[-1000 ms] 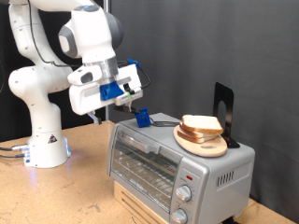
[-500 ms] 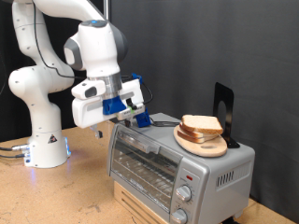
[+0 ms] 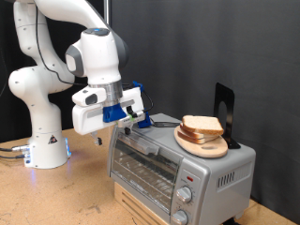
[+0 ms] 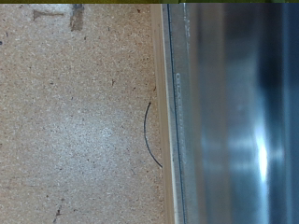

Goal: Make a piece of toast with the oven

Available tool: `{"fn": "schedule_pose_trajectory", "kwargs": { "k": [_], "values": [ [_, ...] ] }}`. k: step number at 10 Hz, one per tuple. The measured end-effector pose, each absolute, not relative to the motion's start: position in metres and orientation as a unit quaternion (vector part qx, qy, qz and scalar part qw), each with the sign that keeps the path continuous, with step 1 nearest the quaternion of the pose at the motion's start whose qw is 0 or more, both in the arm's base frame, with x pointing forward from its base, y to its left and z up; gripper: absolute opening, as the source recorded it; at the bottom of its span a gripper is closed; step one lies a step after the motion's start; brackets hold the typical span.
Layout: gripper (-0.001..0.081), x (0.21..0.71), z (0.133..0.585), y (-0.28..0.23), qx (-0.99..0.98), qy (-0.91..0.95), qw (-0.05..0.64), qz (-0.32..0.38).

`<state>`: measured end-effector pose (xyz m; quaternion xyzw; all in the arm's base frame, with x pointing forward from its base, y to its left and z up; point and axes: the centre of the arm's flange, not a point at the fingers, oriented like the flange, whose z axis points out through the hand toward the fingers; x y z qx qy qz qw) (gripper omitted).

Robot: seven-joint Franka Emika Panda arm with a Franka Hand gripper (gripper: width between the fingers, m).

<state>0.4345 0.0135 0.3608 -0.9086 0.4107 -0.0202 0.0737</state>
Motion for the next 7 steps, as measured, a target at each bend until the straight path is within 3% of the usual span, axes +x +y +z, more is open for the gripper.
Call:
{"fn": "schedule_pose_trajectory", "kwargs": {
  "k": [7],
  "values": [
    [0.0682,0.434,0.357,-0.021,-0.901,0.431,0.035,-0.035]
  ]
}}
